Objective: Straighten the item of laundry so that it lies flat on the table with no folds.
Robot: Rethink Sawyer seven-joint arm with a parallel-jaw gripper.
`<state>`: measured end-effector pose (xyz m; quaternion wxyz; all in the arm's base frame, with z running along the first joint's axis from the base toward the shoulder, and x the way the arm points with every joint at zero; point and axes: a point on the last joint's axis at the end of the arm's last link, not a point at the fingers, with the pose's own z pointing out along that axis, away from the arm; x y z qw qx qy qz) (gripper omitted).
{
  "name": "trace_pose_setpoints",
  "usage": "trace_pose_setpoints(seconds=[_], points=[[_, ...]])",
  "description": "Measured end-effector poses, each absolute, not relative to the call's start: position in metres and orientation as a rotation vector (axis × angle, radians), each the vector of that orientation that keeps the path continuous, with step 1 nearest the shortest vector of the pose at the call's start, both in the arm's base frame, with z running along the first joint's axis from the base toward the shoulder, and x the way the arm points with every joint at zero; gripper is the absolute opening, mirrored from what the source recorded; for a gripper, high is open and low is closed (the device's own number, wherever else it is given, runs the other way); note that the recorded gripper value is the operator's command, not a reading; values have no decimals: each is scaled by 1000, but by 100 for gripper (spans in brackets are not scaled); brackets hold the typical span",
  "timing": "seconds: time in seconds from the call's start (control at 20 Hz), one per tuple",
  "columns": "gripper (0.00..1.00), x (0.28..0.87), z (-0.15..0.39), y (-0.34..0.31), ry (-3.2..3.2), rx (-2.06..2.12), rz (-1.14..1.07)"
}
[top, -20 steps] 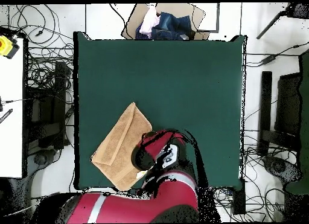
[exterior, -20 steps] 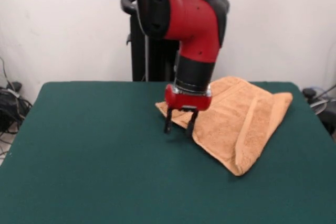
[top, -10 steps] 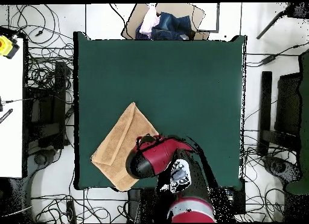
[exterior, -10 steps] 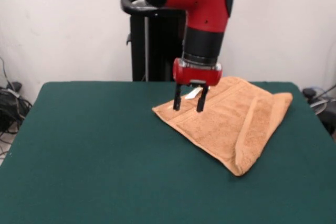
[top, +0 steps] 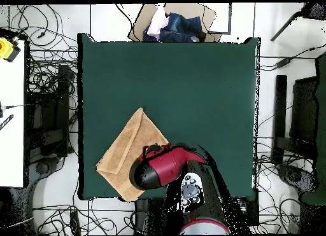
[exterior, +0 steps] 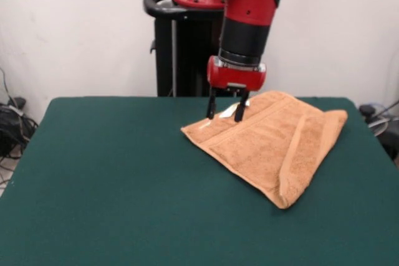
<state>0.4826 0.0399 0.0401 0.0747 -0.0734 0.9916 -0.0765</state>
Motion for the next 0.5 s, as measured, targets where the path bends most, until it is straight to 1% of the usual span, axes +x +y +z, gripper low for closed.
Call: trace_pose_setpoints(seconds=[0.5], points=[[100,478,34,47,2987,-243,-223]])
